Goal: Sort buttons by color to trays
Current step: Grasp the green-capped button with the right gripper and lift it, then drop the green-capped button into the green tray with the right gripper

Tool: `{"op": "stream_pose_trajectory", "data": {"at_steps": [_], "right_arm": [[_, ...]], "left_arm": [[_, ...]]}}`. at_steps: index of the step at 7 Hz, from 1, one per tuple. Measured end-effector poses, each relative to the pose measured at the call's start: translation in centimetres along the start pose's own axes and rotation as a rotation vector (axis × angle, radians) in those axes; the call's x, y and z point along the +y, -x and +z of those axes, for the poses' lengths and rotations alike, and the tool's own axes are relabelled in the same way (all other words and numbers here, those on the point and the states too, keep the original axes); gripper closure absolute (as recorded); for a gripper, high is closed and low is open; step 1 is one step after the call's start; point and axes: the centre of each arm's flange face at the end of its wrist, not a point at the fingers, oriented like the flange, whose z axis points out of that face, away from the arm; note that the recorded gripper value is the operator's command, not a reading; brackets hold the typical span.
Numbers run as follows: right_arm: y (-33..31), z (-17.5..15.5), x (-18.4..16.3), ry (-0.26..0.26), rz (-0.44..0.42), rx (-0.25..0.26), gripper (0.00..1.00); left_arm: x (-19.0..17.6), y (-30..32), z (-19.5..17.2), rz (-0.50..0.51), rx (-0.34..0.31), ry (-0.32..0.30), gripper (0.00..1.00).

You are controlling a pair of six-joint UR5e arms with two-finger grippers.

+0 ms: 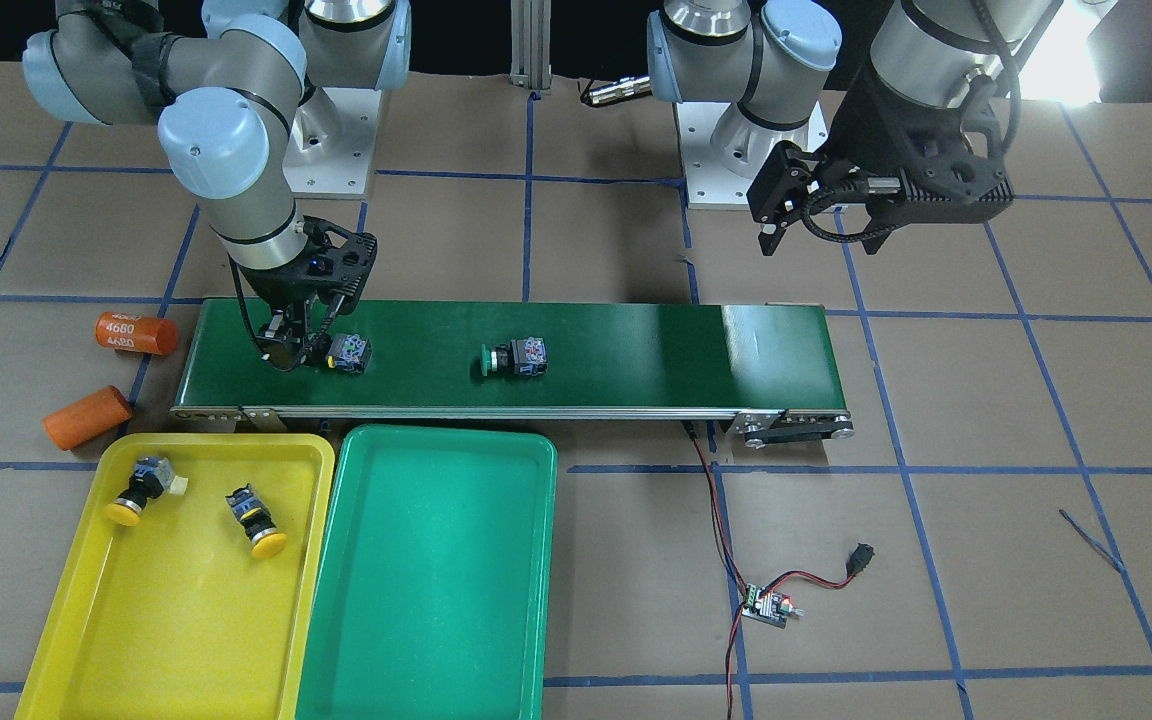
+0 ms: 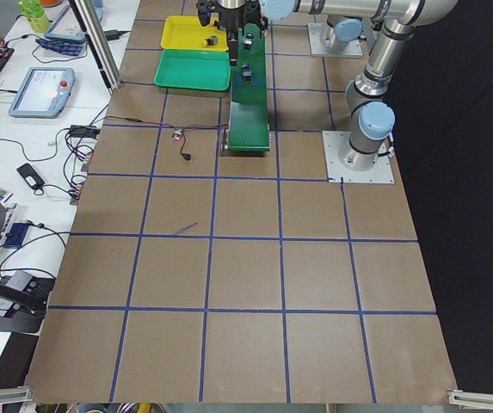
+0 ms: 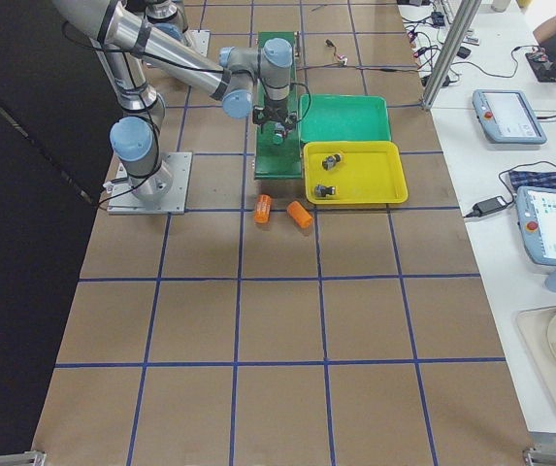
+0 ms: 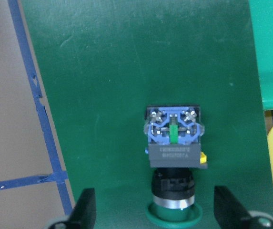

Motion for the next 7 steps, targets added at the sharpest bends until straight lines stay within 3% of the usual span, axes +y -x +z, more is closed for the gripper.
{"op": "stream_pose_trajectory", "data": {"at_steps": [2, 4, 7], "right_arm": [[-0.1, 0.2, 0.0, -0.006, -0.013, 0.006, 0.9], [-0.6, -0.3, -0.1, -0.013, -0.01, 0.025, 0.93], [-7.0, -3.8, -2.9, -0.122, -0.023, 0.117, 0.94]], "left_arm": [[0.0, 0.0, 0.0, 0.001, -0.001, 0.0, 0.0], [0.0, 0.1, 0.0, 0.0, -0.001, 0.0, 0.0], [0.0, 0.1, 0.1, 0.003, -0.002, 0.002, 0.0]]}}
